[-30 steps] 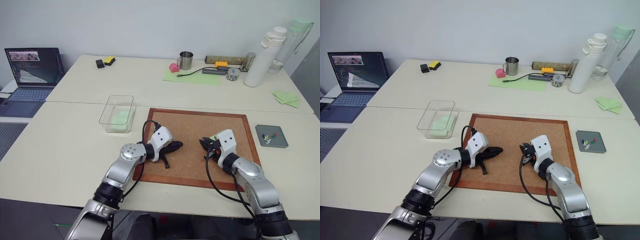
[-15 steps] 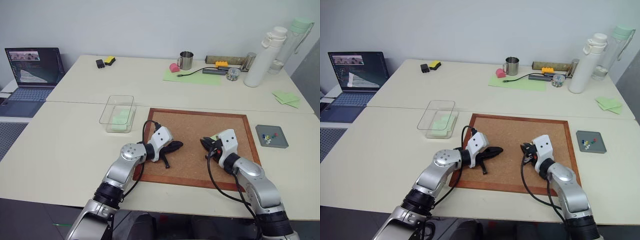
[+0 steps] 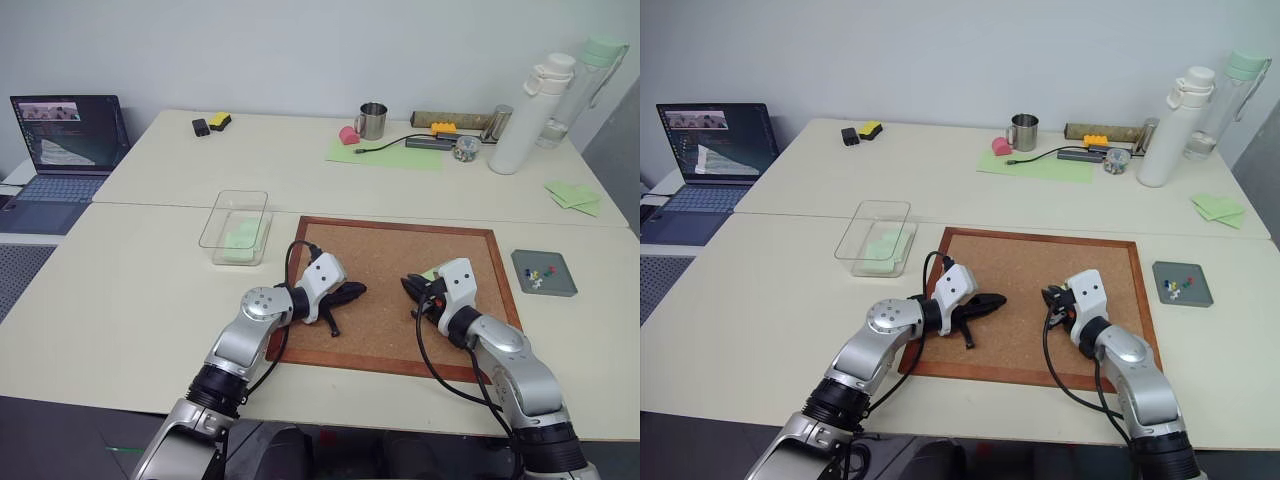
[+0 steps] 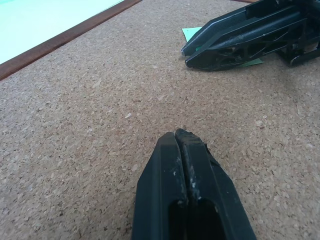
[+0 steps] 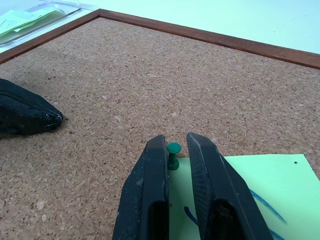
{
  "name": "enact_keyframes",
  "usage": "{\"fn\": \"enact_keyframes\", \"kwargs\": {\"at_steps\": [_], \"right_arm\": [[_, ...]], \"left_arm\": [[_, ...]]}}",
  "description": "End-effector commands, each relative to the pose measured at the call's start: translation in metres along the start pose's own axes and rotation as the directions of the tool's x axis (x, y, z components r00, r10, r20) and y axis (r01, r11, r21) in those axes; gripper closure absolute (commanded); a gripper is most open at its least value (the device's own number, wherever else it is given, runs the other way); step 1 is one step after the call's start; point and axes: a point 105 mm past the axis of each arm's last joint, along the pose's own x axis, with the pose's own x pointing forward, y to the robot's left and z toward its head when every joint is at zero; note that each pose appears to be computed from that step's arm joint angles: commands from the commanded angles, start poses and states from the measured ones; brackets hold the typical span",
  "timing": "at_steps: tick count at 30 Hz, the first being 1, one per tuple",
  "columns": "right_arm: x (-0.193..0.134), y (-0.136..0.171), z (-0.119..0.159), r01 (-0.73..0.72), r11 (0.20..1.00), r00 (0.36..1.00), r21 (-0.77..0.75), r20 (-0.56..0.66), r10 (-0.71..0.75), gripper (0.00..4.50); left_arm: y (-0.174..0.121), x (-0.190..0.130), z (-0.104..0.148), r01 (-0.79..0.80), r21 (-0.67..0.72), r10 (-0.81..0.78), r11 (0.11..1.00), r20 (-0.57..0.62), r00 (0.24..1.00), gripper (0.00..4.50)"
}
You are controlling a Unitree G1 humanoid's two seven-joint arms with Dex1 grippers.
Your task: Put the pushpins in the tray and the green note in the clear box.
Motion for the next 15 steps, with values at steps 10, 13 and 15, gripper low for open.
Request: {"fn": "enact_keyframes", "kwargs": {"at_steps": [10,13,15], "right_arm": [[-0.0036,-0.0013,0.0075,0.001,1.000,1.000,0.014,0.028,-0.002,3.98],[-0.0037,-0.0009,0.0075,-0.001,1.000,1.000,0.014,0.028,0.000,3.98],[-0.0037,-0.0009,0.0075,-0.001,1.000,1.000,0.015,0.028,0.001,3.98]], "left_arm": [[-0.0045,0.0010,-0.0098,0.009,-0.022,-0.009,1.000,-0.032,0.999,4.50],[-0.0045,0.0007,-0.0100,0.009,-0.021,-0.009,1.000,-0.033,0.999,4.50],[-0.0044,0.0006,-0.0100,0.008,-0.021,-0.009,1.000,-0.033,0.999,4.50]]}}
